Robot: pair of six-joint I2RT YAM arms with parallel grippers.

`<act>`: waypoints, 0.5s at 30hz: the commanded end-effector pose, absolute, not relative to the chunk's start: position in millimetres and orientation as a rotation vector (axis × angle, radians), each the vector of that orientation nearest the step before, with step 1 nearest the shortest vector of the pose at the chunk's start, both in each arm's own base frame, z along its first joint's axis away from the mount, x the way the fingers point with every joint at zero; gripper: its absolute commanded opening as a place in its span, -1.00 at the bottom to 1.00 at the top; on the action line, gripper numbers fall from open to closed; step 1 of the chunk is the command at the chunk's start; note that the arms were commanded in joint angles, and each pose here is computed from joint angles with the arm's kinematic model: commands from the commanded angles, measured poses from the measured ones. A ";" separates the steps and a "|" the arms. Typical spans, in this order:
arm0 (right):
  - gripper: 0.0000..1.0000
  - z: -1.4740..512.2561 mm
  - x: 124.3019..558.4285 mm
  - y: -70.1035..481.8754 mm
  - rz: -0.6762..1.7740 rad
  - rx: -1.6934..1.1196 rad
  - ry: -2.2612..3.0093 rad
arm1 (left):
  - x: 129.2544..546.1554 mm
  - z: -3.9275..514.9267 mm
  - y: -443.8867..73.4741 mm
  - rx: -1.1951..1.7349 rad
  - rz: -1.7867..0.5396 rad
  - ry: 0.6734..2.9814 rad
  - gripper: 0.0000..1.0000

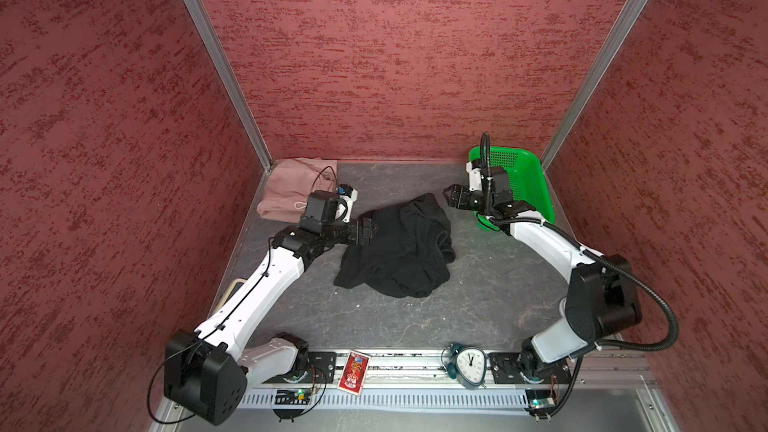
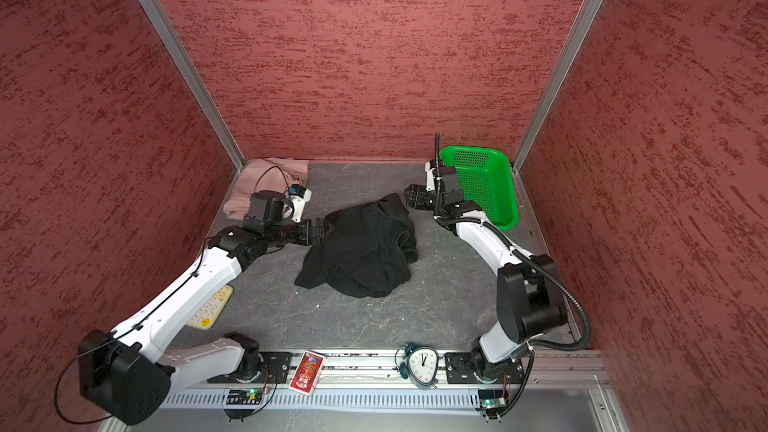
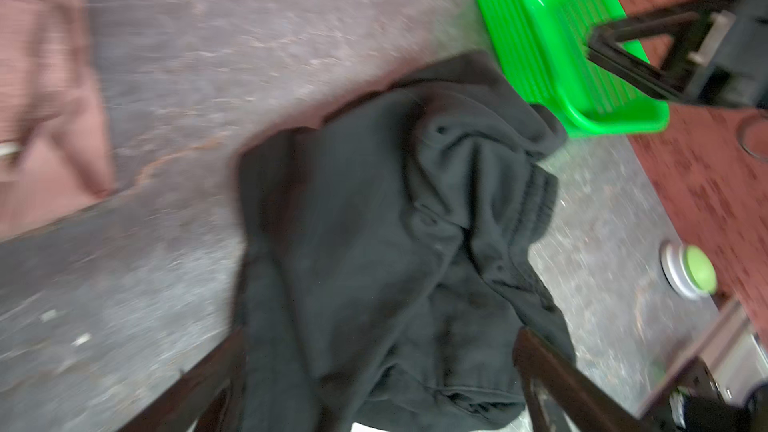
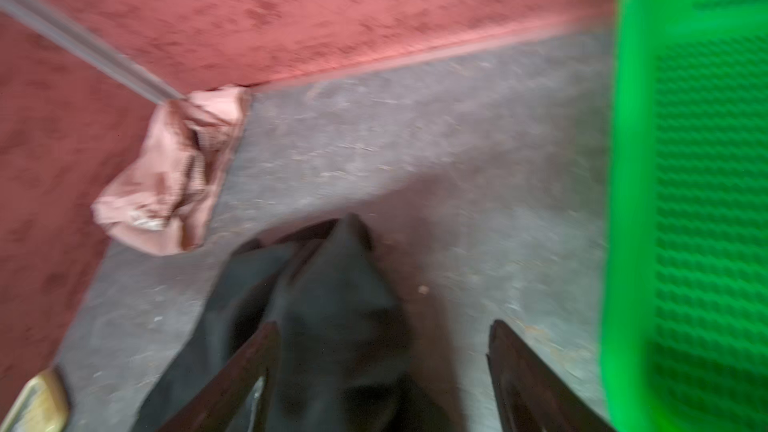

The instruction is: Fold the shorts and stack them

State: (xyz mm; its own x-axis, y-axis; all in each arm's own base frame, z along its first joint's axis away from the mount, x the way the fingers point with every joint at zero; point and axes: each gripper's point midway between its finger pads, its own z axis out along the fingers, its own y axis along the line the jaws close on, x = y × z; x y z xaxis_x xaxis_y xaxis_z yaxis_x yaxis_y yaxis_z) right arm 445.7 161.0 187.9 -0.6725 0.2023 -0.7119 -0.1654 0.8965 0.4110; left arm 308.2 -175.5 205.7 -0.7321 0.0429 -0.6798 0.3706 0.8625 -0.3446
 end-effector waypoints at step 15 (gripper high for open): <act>0.62 104.8 448.1 109.2 0.330 0.216 2.411 | 236.6 169.1 -323.7 1.018 -0.715 2.217 0.99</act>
